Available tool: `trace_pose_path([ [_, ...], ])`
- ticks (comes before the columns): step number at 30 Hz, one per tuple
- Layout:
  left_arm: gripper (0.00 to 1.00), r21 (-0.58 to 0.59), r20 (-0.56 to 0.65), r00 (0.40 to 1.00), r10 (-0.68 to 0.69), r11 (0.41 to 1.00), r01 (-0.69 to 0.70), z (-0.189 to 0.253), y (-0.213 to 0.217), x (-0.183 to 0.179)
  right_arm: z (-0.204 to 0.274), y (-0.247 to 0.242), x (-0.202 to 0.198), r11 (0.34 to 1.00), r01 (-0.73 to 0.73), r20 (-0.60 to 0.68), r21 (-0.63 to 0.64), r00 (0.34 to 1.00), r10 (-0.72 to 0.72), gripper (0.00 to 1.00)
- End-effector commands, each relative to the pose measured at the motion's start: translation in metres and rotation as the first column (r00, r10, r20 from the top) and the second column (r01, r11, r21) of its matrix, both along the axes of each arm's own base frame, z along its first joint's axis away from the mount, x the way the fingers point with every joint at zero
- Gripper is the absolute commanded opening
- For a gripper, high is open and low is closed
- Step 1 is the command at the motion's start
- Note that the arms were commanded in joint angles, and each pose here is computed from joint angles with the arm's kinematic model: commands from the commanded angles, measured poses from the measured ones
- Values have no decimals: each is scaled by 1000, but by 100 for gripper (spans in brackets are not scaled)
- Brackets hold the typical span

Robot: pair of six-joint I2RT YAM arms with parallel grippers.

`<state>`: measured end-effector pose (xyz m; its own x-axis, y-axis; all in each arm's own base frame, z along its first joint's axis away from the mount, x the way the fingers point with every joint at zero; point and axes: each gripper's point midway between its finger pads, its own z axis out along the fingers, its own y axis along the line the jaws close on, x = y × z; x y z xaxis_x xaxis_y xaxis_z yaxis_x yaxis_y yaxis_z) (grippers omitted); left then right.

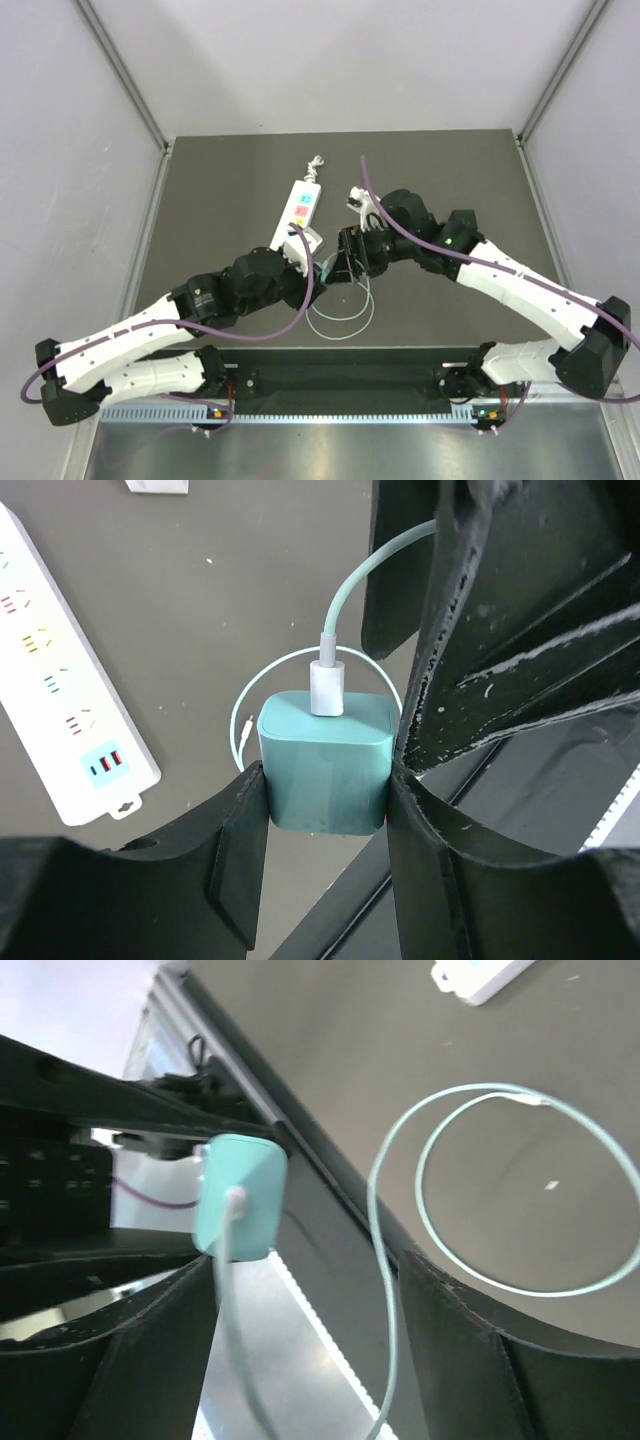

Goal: Insert the plug

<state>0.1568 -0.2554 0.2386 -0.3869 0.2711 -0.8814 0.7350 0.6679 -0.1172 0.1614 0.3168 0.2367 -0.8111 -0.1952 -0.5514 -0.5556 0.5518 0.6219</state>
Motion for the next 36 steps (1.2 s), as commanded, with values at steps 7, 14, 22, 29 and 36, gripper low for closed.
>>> trace_pose_path([
  [7, 0, -59, 63, 997, -40, 997, 44, 13, -13, 3, 41, 27, 1, 979, -80, -6, 188, 997, 83, 68],
  [14, 0, -72, 64, 997, -47, 996, 52, 17, -13, 1, 33, 31, 3, 977, -92, -35, 192, 994, 100, 58],
  [22, 0, -60, 68, 996, -58, 996, 63, 16, -13, 0, 35, 37, -1, 967, -130, -52, 219, 988, 144, 37],
  [29, 42, -38, 61, 997, -42, 998, 44, 9, -14, 4, 37, 36, -3, 962, -141, -21, 235, 988, 150, 0],
  [36, 78, -69, 22, 1000, -21, 997, 22, 7, -19, 4, 22, -14, 62, 973, 157, 54, 171, 984, -168, 0],
])
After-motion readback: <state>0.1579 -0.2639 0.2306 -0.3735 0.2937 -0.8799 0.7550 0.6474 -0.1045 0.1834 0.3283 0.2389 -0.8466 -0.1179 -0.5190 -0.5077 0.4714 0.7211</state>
